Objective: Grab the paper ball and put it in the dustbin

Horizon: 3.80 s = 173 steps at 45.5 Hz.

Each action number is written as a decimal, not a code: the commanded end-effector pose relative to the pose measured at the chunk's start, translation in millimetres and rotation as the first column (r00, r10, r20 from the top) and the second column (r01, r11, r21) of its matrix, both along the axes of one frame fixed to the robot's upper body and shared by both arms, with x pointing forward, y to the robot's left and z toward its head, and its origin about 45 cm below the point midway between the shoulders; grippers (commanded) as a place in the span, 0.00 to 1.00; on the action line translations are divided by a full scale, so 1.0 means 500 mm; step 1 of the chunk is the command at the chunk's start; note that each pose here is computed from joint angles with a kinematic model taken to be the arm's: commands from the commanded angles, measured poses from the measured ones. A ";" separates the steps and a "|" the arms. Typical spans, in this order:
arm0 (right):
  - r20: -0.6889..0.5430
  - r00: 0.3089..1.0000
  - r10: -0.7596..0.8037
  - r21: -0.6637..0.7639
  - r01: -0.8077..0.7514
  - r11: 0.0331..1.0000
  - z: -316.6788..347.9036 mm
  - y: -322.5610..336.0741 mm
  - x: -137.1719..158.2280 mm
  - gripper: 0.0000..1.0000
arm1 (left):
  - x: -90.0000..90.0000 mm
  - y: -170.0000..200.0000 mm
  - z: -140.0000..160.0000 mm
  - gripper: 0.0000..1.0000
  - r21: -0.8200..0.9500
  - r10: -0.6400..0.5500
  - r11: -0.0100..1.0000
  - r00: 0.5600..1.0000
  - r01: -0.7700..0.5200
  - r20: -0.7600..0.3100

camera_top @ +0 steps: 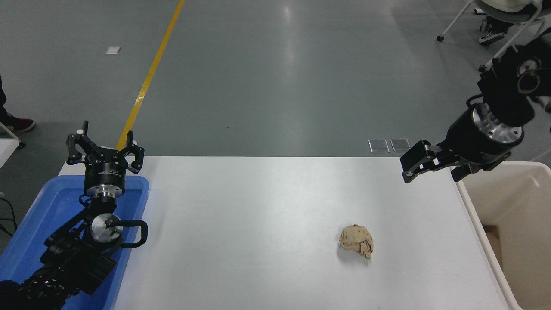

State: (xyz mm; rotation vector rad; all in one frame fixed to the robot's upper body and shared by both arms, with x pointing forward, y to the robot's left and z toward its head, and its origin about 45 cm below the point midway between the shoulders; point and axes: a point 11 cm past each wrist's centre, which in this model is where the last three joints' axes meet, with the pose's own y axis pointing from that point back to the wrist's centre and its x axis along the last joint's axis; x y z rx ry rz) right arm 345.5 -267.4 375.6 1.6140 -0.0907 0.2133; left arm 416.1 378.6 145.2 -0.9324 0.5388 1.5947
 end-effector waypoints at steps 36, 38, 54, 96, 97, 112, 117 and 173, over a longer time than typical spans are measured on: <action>0.002 0.995 0.102 0.029 -0.102 0.994 -0.160 0.189 0.043 1.00 | 0.000 0.000 0.000 0.99 0.001 -0.002 1.000 1.000 0.002 0.001; -0.011 0.995 0.097 0.043 -0.097 0.994 -0.188 0.195 0.046 1.00 | 0.000 -0.001 0.000 0.99 0.002 -0.004 1.000 1.000 0.004 0.000; -0.039 0.989 0.144 0.001 -0.144 0.990 -0.393 0.169 0.040 1.00 | 0.001 -0.002 0.000 0.99 0.002 -0.006 1.000 1.000 0.006 0.000; 0.045 0.995 0.087 -0.016 -0.086 0.996 -0.577 0.125 0.008 1.00 | 0.001 -0.002 0.001 0.99 0.002 -0.006 1.000 1.000 0.006 0.000; 0.044 0.995 0.094 -0.022 -0.093 0.995 -0.582 0.121 0.005 1.00 | 0.001 -0.002 0.001 0.99 0.002 -0.006 1.000 1.000 0.006 0.000; 0.058 0.991 0.122 -0.038 -0.120 0.992 -0.604 0.114 -0.009 0.89 | 0.002 -0.002 0.002 0.99 0.002 -0.007 1.000 1.000 0.007 0.001; 0.077 0.989 0.123 -0.045 -0.120 0.992 -0.604 0.111 -0.006 0.63 | 0.002 -0.003 0.002 0.99 0.001 -0.009 1.000 1.000 0.009 0.001; 0.073 0.992 -0.107 0.061 0.103 0.993 0.091 0.025 -0.028 0.00 | 0.000 0.000 0.000 0.99 0.005 -0.006 1.000 1.000 0.006 -0.002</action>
